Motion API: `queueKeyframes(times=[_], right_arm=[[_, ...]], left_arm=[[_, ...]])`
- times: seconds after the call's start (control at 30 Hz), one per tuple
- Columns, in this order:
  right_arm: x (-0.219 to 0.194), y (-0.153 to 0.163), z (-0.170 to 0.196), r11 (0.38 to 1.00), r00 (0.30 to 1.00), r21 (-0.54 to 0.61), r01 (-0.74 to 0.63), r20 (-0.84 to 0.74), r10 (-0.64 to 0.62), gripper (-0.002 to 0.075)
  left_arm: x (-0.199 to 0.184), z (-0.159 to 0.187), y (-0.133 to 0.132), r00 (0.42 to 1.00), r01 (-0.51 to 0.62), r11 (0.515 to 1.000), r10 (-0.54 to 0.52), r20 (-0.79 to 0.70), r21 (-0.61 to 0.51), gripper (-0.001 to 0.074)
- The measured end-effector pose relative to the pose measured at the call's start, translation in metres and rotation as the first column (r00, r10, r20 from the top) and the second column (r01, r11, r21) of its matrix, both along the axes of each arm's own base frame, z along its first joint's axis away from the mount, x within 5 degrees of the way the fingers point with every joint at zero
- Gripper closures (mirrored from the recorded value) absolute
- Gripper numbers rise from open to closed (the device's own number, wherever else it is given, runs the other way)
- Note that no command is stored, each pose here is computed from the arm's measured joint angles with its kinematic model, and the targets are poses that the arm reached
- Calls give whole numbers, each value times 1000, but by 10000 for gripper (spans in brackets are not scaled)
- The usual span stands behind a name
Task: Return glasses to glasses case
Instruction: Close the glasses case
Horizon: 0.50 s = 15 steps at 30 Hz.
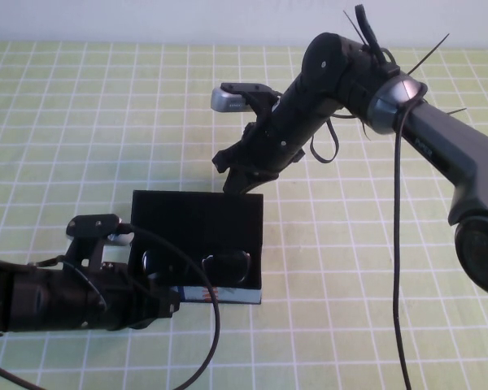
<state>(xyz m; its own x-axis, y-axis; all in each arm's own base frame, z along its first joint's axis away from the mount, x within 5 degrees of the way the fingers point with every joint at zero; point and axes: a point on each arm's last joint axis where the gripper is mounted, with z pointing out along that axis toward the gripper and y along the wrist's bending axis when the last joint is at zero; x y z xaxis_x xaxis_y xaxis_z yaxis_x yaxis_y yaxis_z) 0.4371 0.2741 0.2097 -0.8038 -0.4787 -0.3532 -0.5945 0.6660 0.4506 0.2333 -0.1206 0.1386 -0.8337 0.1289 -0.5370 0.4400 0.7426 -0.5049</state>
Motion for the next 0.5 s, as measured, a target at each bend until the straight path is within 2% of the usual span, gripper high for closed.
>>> queueKeyframes(times=[0.5], right_arm=[[-21,-5,14,999,998,44,-9,-60,11,737]], left_arm=[[0,0,0,1000,-2,1000,2,1,4,737]])
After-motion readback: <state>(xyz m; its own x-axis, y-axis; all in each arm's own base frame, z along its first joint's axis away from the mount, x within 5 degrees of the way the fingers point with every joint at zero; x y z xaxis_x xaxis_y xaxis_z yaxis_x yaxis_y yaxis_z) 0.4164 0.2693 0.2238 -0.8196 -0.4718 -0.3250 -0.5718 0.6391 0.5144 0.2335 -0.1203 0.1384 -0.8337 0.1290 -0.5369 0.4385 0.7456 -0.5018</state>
